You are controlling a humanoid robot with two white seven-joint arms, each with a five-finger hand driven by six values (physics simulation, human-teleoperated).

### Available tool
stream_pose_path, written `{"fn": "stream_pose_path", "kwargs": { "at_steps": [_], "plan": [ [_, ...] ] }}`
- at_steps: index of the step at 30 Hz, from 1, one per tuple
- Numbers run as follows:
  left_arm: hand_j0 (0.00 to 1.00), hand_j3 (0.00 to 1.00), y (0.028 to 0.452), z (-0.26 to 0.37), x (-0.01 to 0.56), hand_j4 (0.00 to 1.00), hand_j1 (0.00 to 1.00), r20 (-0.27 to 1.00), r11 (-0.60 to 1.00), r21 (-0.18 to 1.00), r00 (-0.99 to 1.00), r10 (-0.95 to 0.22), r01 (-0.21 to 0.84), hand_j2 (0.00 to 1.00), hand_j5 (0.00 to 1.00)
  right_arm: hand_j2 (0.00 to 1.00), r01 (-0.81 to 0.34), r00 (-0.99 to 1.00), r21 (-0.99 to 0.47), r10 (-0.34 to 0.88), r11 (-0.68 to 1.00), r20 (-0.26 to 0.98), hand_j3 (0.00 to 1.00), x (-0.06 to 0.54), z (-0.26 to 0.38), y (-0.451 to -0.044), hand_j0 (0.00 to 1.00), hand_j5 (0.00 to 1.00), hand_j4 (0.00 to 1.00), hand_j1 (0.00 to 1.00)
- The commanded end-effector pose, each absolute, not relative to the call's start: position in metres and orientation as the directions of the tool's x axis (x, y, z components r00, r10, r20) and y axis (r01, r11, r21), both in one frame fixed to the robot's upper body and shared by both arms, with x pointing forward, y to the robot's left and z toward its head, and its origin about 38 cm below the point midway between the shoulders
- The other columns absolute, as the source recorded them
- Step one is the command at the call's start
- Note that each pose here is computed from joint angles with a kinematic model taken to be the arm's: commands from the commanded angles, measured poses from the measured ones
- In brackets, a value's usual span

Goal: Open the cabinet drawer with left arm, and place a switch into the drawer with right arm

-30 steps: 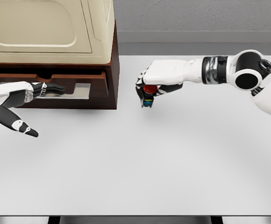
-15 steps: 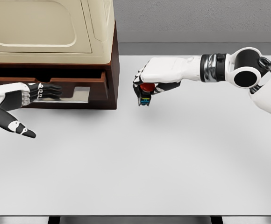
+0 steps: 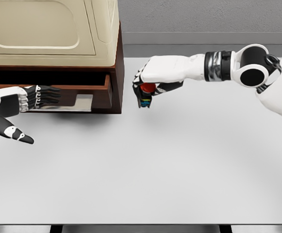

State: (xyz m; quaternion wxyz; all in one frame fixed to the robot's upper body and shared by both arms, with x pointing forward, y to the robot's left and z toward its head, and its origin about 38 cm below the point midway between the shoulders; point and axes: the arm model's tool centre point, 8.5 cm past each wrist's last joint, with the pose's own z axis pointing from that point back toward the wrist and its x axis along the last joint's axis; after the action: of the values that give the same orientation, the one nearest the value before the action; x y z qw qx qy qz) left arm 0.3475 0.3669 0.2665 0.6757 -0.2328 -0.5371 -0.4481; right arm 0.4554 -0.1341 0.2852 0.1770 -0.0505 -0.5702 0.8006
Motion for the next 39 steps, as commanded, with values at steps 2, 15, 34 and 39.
{"fn": "stream_pose_path", "kwargs": {
  "at_steps": [2, 15, 34, 39],
  "plan": [
    [1.0, 1.0, 0.378, 0.222, 0.339, 1.0, 1.0, 0.775, 0.353, 0.333, -0.041, -0.631, 0.874, 1.0, 1.0, 0.44, -0.235, -0.932, -0.931, 0.338, -0.278, 0.135, 0.44, 0.455, 0.285, -0.133, 0.44, 0.44, 0.44, 0.44],
    [1.0, 1.0, 0.388, 0.221, 0.334, 1.0, 1.0, 0.76, 0.36, 0.326, -0.015, -0.65, 0.874, 1.0, 1.0, 0.44, -0.232, -0.935, -0.938, 0.325, -0.257, 0.142, 0.44, 0.456, 0.297, -0.13, 0.44, 0.44, 0.44, 0.44],
    [1.0, 1.0, 0.388, 0.212, 0.329, 1.0, 1.0, 0.761, 0.362, 0.303, 0.005, -0.648, 0.882, 1.0, 1.0, 0.44, -0.205, -0.948, -0.953, 0.286, -0.222, 0.137, 0.44, 0.455, 0.323, -0.109, 0.44, 0.44, 0.44, 0.44],
    [1.0, 1.0, 0.388, 0.212, 0.329, 1.0, 1.0, 0.763, 0.365, 0.298, 0.01, -0.646, 0.882, 1.0, 1.0, 0.44, -0.19, -0.954, -0.956, 0.274, -0.224, 0.125, 0.44, 0.455, 0.331, -0.097, 0.44, 0.44, 0.44, 0.44]
  ]
}}
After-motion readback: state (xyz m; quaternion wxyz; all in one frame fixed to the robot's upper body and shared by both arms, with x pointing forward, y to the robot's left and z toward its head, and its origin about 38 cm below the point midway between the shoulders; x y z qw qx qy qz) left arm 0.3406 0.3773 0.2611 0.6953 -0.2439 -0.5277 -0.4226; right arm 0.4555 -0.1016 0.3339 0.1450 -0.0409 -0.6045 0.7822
